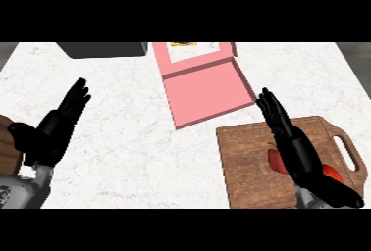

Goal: Pick the bell pepper from the cutting board and place it in the cardboard box

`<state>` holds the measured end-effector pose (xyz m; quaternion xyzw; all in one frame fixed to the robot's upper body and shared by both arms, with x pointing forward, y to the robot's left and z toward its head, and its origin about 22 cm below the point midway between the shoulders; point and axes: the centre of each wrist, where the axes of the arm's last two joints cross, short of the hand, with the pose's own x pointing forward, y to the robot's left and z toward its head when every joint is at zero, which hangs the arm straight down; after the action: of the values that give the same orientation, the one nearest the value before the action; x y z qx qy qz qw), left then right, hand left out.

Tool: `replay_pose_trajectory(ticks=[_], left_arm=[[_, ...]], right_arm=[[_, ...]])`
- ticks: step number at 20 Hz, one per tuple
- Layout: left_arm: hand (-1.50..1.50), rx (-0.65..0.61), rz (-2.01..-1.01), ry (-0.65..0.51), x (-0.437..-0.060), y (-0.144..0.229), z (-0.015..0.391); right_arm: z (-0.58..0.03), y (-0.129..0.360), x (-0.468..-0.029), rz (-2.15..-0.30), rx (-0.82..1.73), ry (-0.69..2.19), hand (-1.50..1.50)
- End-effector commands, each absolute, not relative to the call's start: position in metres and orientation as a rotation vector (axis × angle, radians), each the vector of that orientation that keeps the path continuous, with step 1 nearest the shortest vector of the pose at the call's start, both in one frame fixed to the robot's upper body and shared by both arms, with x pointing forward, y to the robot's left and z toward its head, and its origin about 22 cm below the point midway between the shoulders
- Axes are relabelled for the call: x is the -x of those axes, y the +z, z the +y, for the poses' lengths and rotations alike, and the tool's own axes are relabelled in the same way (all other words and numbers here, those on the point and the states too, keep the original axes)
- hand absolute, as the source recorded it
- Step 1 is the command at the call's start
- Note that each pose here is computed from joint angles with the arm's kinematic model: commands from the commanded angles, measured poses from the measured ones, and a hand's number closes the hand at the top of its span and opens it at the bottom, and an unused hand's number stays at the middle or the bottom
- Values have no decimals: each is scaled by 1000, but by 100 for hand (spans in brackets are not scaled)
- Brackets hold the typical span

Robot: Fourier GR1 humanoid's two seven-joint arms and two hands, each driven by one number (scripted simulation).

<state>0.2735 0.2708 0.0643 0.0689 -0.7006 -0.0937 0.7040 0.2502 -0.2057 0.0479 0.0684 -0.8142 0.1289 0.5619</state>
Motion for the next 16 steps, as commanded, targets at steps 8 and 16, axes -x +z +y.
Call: replay_pose_trajectory(ticks=[8,16], left_arm=[[0,-397,-1439,-190,-252,27,303],[0,-378,-1449,-197,-239,-3,289]], right_arm=[[-316,82,-268,-1907,843,359,150],[-276,53,-242,-1961,795,83,-150]])
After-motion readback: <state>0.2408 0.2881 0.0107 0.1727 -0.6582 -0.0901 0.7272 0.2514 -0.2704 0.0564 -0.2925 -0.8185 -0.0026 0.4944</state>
